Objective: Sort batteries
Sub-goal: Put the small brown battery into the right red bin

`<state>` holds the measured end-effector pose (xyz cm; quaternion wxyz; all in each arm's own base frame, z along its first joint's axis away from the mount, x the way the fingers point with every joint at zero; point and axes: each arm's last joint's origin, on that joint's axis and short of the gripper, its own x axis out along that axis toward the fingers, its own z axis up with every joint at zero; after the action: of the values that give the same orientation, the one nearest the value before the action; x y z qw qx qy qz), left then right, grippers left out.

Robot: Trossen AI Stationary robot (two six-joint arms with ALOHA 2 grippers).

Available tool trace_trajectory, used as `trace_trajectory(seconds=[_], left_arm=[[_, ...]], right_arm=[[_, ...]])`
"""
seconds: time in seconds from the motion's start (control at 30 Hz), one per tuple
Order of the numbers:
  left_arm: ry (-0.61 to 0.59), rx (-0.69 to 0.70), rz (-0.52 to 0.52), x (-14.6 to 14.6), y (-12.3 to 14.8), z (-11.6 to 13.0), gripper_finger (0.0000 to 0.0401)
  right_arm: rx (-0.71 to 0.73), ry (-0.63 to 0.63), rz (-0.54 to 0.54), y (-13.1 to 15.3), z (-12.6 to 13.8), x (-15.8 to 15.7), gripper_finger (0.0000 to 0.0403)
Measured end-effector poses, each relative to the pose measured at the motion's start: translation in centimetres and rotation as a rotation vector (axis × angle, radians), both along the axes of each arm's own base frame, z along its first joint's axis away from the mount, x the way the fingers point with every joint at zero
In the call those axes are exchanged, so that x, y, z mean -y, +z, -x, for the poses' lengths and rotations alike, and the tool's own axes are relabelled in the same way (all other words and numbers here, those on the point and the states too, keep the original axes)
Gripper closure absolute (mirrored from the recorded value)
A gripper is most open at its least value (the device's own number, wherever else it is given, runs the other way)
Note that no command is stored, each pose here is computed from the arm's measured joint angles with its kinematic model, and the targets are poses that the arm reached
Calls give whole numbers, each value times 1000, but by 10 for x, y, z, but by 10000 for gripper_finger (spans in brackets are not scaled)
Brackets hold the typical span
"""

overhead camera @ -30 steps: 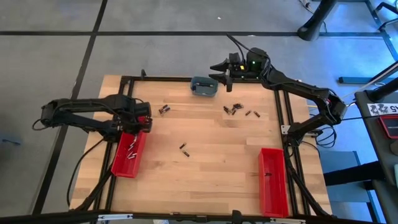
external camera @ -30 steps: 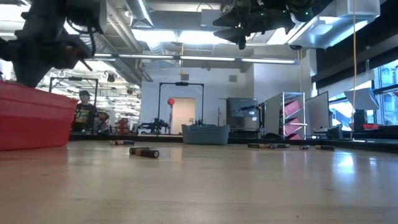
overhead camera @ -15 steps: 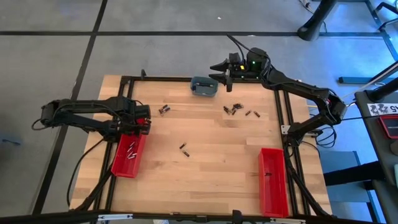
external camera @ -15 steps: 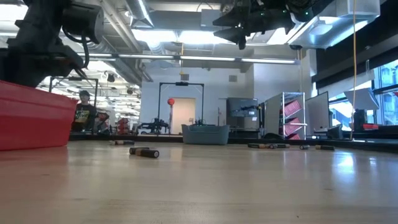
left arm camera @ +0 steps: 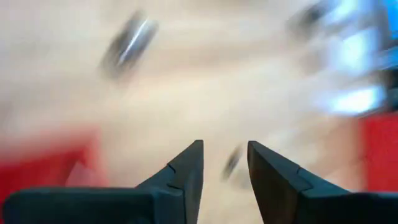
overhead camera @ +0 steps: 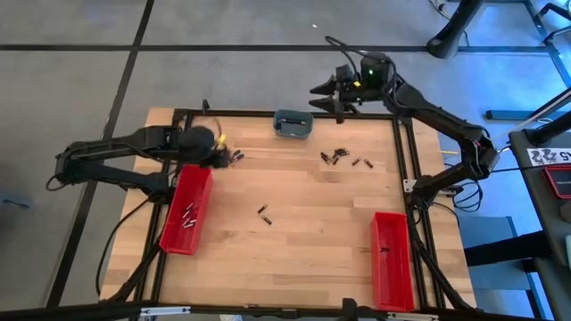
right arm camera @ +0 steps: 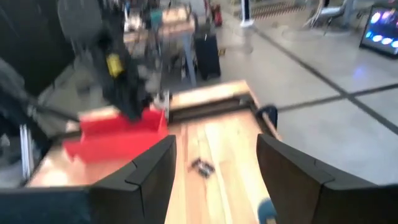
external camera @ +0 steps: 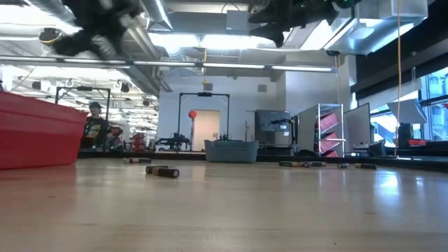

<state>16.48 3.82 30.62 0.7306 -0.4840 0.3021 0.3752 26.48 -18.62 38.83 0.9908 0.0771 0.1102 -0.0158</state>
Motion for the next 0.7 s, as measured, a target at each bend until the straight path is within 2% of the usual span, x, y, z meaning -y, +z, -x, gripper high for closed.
trace_trajectory(seconds=[0.07,0.13,0.2,0.27,0.37,0.47,0.57,0.7], left_arm=[[-75,118,-199,-5,13,-13,296],[-151,196,-389,-9,24,-26,303],[-194,233,-520,-13,30,-37,309],[-200,249,-598,-16,32,-45,314],[-185,237,-622,-23,28,-56,320],[-166,193,-586,-28,17,-64,323],[-162,157,-568,-32,9,-72,321],[-160,126,-542,-34,1,-77,320]], right_arm=[[-57,13,17,-4,4,1,178],[-139,26,-20,-12,6,-2,178],[-255,32,-110,-25,10,-5,178],[-391,33,-217,-40,15,-9,178],[-651,-12,-432,-67,24,-14,178],[-977,-76,-682,-98,34,-21,178],[-1227,-97,-837,-130,46,-30,178],[-1416,-99,-982,-174,66,-45,178]])
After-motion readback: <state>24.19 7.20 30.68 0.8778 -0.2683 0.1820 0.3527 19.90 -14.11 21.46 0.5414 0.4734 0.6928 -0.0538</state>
